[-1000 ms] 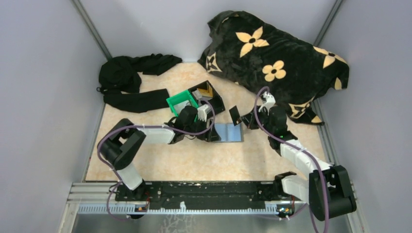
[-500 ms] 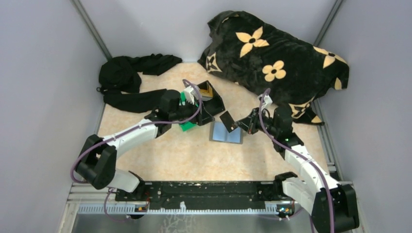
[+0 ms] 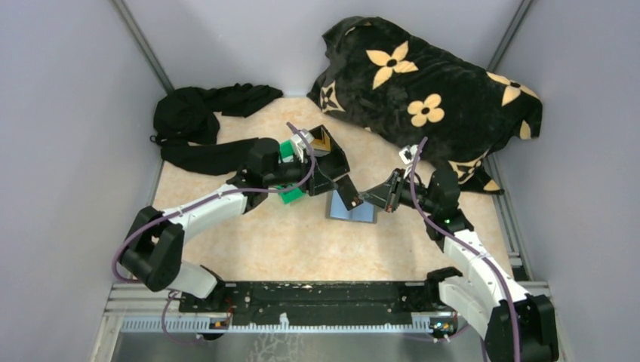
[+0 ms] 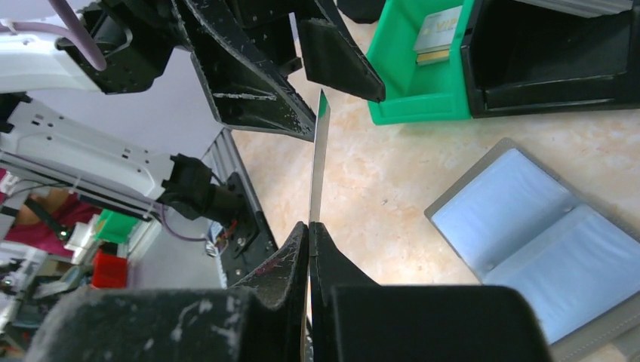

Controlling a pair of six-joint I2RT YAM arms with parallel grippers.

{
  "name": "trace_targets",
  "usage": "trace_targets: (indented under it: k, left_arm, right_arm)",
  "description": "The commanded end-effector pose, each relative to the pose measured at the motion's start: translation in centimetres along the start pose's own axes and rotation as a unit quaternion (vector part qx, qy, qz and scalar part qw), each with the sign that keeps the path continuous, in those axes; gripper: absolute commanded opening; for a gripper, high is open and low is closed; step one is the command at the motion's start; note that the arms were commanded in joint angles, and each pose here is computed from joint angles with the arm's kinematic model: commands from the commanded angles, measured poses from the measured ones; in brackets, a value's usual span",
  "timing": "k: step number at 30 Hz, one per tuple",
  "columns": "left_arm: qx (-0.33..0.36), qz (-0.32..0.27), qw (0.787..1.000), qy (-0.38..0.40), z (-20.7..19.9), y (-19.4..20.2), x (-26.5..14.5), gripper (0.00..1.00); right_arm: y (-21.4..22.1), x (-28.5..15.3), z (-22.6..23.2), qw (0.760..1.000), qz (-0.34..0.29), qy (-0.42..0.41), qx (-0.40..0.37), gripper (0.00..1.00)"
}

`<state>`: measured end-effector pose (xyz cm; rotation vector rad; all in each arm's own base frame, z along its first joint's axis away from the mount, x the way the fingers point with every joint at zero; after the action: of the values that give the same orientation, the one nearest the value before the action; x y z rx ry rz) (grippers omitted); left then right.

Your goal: Take the credit cards out of the card holder

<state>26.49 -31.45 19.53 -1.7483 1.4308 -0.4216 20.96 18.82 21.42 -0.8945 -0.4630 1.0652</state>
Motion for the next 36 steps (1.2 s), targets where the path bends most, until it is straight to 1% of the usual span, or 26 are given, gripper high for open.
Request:
trace_targets:
  k: [1,6,8,9,10,12,14,15,17,19,20,21,22,23,24,27,30,32,35,36]
  left_arm:
    - [0.025,-0.009,0.997,0.07,-2.4,-1.0,0.6,0.62]
    - [0.028,-0.006,0.992,0.12,-4.2,-0.8,0.6,0.56]
    - [0.027,0.001,0.991,0.13,-4.5,-0.6,0.7,0.51]
    - [0.027,0.004,0.991,0.135,-4.6,-0.4,0.7,0.47]
    - [0.027,0.008,0.99,0.14,-4.8,-0.1,0.8,0.42]
    - [0.028,0.014,0.987,0.155,-5.3,0.3,0.8,0.26]
    - [0.022,0.02,0.986,0.167,-5.6,0.7,0.8,0.06]
    - [0.018,0.022,0.985,0.17,-5.6,1.0,0.8,0.0]
    - [0.009,0.015,0.985,0.169,-5.5,1.2,0.7,0.0]
    - [0.002,-0.005,0.987,0.159,-5.4,1.1,0.5,0.0]
    - [0.0,-0.023,0.989,0.149,-5.3,0.6,0.3,0.0]
    - [-0.005,-0.039,0.989,0.139,-5.2,0.2,0.1,0.0]
    - [-0.009,-0.055,0.99,0.126,-5.0,-0.3,0.0,0.0]
    - [-0.017,-0.076,0.991,0.105,-4.6,-0.9,-0.3,0.0]
    - [-0.029,-0.098,0.992,0.079,-4.1,-1.5,-0.5,0.0]
    - [-0.049,-0.168,0.985,0.007,-2.7,-3.2,-2.1,0.0]
    - [-0.06,-0.226,0.97,-0.059,-1.3,-4.6,-3.9,0.0]
    - [-0.072,-0.265,0.956,-0.102,-0.3,-5.4,-5.3,0.0]
    - [-0.095,-0.307,0.928,-0.187,1.9,-6.3,-7.3,0.0]
    - [-0.1,-0.324,0.914,-0.222,2.8,-6.7,-8.2,0.0]
  right_arm:
    - [-0.7,-0.4,1.4,0.999,-0.013,-0.032,-0.018,0.0]
    - [-0.6,-0.4,1.2,0.999,-0.014,-0.026,-0.017,0.0]
    - [-0.5,-0.3,1.1,0.999,-0.013,-0.025,-0.016,0.0]
    - [-0.5,-0.3,1.0,1.0,-0.013,-0.024,-0.015,0.0]
    - [-0.5,-0.3,0.9,1.0,-0.013,-0.023,-0.015,0.0]
    - [-0.4,-0.2,0.7,1.0,-0.012,-0.021,-0.014,0.0]
    - [-0.2,-0.1,0.5,1.0,-0.011,-0.018,-0.012,0.0]
    - [-0.3,-0.1,0.4,1.0,-0.013,-0.018,-0.013,0.0]
    - [-0.5,0.0,0.3,1.0,-0.019,-0.013,-0.016,0.0]
    - [-0.9,0.0,-0.4,0.999,-0.037,0.011,-0.015,0.0]
    - [-1.3,-0.1,-1.0,0.998,-0.054,0.035,-0.015,0.07]
    - [-1.6,-0.2,-1.5,0.996,-0.066,0.051,-0.015,0.17]
    - [-1.9,-0.2,-1.8,0.995,-0.074,0.065,-0.016,0.25]
    - [-2.1,-0.3,-2.2,0.993,-0.083,0.08,-0.016,0.29]
    - [-2.3,-0.4,-2.6,0.992,-0.089,0.092,-0.016,0.32]
    - [-2.4,-0.4,-3.5,0.989,-0.097,0.113,-0.017,0.33]
    - [-1.7,0.0,-4.1,0.99,-0.083,0.112,-0.011,0.33]
    - [-1.2,0.2,-4.4,0.991,-0.078,0.109,-0.005,0.33]
    - [-0.6,0.4,-4.9,0.992,-0.073,0.107,0.002,0.32]
    - [-0.4,0.5,-5.0,0.992,-0.072,0.107,0.004,0.32]
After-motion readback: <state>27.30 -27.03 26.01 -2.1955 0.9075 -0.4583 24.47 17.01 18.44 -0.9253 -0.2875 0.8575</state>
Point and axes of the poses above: each gripper's point midway between its finger pads, its own x axis out along the fingers, its own z axis along the line the jaws close on, y = z × x, the point moved 2 cm from there along -x, back along the fingers, and after that the axes turned 6 degrees about -x, right-handed, at the moved point
